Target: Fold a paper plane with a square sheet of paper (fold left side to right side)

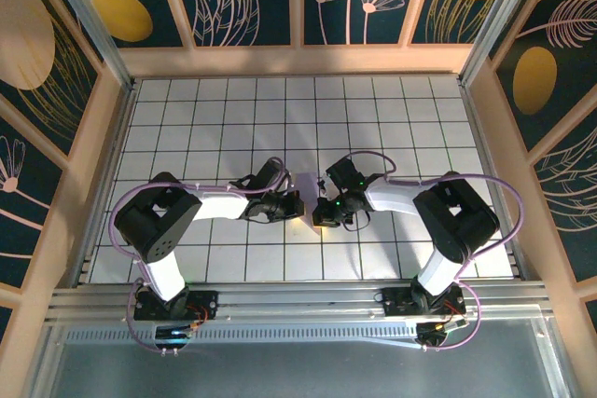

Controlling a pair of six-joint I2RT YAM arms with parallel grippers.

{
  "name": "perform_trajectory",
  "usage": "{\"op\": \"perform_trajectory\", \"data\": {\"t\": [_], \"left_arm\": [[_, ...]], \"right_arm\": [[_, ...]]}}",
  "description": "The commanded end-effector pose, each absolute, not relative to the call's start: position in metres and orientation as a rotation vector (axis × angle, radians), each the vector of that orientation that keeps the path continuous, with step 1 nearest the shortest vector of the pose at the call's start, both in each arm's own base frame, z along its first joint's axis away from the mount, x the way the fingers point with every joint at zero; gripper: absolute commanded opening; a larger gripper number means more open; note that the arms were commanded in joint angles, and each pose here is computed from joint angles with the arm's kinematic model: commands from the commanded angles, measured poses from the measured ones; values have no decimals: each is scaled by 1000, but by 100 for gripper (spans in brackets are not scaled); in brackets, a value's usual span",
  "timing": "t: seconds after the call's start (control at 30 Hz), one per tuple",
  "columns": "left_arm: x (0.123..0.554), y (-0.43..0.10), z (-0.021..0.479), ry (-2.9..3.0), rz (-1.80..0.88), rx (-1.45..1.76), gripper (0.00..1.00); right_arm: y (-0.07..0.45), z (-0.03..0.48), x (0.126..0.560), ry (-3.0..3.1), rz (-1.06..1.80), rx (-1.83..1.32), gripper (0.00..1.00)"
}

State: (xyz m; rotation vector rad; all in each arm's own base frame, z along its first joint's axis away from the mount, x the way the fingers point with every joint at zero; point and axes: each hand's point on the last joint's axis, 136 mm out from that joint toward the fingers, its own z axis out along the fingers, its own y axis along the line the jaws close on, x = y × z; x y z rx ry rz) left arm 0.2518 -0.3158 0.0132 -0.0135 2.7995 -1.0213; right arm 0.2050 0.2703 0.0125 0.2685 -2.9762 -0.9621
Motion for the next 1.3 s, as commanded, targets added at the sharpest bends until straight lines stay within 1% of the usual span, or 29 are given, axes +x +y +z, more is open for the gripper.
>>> {"op": "perform_trajectory", "data": {"t": [0.0, 0.47, 0.67, 0.7, 0.87, 1.0, 1.13, 1.27], "left_arm": [[259, -292, -5, 2842, -866, -125, 0], [280, -241, -5, 2774, -801, -299, 0], [287, -232, -7, 2762, -767, -317, 0], [287, -232, -6, 2760, -768, -303, 0], [294, -250, 38, 2617, -901, -163, 0], [285, -282, 62, 2561, -1027, -21, 0], [276, -307, 51, 2629, -1027, 56, 0], [274, -314, 29, 2710, -983, 59, 0]], "right_arm": [[217, -34, 186, -3019, -528, 202, 0], [216, -36, 185, -3012, -518, 207, 0], [218, -34, 186, -3014, -524, 210, 0], [218, -34, 187, -3014, -528, 210, 0], [222, -30, 192, -3027, -563, 208, 0], [225, -27, 198, -3033, -593, 206, 0], [225, -24, 204, -3046, -609, 192, 0], [225, -22, 208, -3054, -627, 182, 0]]}}
